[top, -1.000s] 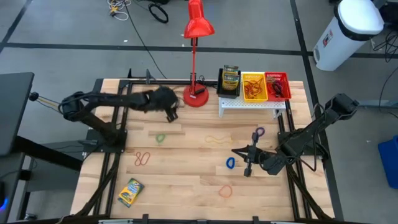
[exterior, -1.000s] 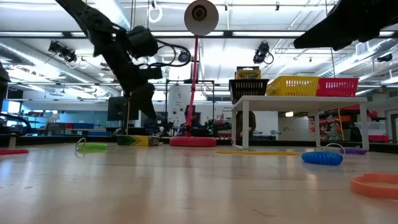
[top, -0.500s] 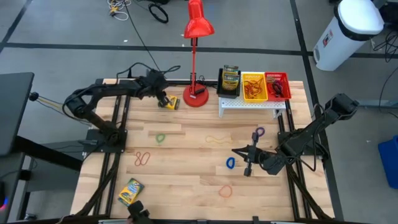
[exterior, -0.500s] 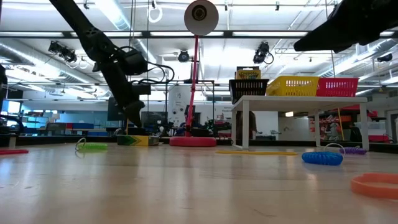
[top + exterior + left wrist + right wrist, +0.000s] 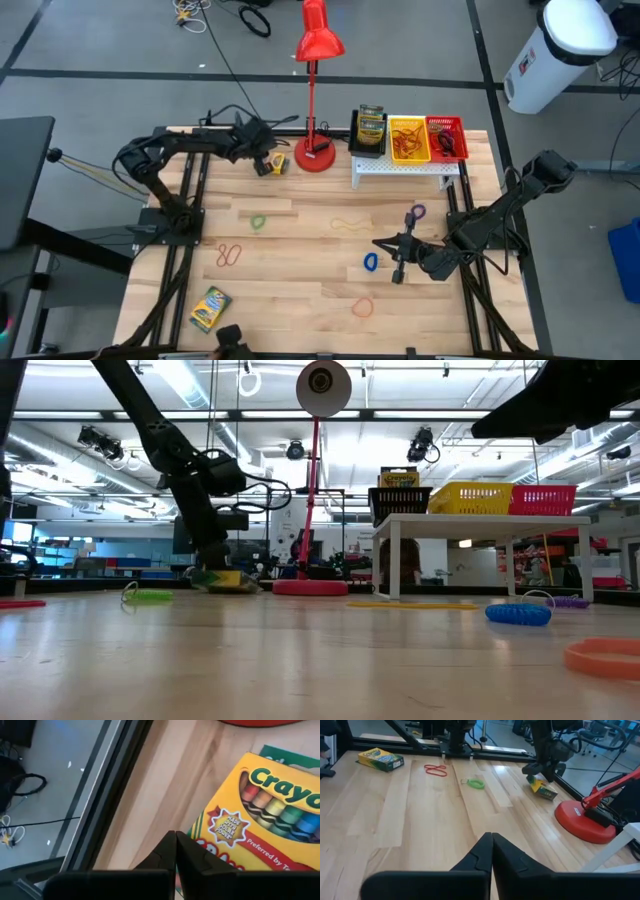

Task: Pick & Place Office Desk Supplies
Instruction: Put the top crayon box into the black bin

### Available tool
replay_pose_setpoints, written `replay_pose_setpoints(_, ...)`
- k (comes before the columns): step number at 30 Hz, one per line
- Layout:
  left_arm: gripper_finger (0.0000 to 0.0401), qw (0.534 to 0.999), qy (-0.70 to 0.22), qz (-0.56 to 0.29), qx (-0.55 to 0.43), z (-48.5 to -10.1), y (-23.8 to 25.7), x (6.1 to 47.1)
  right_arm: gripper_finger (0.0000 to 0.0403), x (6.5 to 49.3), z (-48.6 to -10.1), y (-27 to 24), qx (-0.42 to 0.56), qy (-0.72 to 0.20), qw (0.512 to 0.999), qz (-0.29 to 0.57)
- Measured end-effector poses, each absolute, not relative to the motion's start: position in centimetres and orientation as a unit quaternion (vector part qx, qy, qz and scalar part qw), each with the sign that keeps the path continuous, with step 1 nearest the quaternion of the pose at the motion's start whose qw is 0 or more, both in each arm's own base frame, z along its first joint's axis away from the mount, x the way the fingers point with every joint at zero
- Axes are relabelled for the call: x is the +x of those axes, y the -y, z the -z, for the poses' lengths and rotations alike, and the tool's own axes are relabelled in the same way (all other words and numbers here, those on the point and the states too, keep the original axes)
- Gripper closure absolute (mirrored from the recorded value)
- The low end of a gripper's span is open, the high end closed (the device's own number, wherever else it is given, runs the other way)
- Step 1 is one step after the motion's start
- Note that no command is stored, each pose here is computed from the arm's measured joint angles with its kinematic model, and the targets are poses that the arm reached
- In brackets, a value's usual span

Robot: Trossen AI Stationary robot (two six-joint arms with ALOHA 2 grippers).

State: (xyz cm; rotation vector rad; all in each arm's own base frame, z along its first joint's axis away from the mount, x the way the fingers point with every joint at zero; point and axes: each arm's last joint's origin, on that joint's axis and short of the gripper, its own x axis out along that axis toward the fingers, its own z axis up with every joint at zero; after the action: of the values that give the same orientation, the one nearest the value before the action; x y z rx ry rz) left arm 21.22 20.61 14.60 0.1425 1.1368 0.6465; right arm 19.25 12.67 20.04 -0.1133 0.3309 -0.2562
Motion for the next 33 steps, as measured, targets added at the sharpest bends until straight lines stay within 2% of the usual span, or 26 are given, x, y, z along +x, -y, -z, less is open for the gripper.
replay_pose_setpoints(5, 0.0392, 0.791, -0.546, -0.265, 0.077, -14.9, -19.1, 22.3, 0.0397, 19.2, -20.0, -12.7, -0.057, -0.165, 0.976, 0.127)
replay_pose_setpoints(10, 0.0392, 0.790, -0.580, -0.188, 0.065, -16.1, -16.3, 24.0, 0.0386, 19.2, -20.0, -12.7, -0.056, -0.165, 0.977, 0.127)
replay_pose_setpoints(15, 0.0373, 0.768, -0.623, -0.144, 0.039, -17.6, -13.4, 25.3, 0.0383, 19.2, -20.0, -12.7, -0.056, -0.165, 0.977, 0.127)
replay_pose_setpoints(19, 0.0333, 0.743, -0.655, -0.131, 0.039, -18.1, -11.2, 25.7, 0.0382, 19.2, -20.0, -12.7, -0.056, -0.165, 0.977, 0.127)
replay_pose_setpoints(25, 0.0244, 0.748, -0.653, -0.102, 0.062, -18.1, -8.5, 26.7, 0.0382, 19.2, -20.0, -12.7, -0.057, -0.165, 0.977, 0.127)
replay_pose_setpoints(30, 0.0167, 0.758, -0.633, -0.116, 0.108, -18.3, -7.7, 27.5, 0.0381, 19.2, -20.0, -12.7, -0.057, -0.165, 0.977, 0.127)
replay_pose_setpoints(33, 0.0141, 0.755, -0.627, -0.142, 0.131, -18.4, -8.4, 27.6, 0.0381, 19.2, -20.0, -12.7, -0.057, -0.165, 0.976, 0.127)
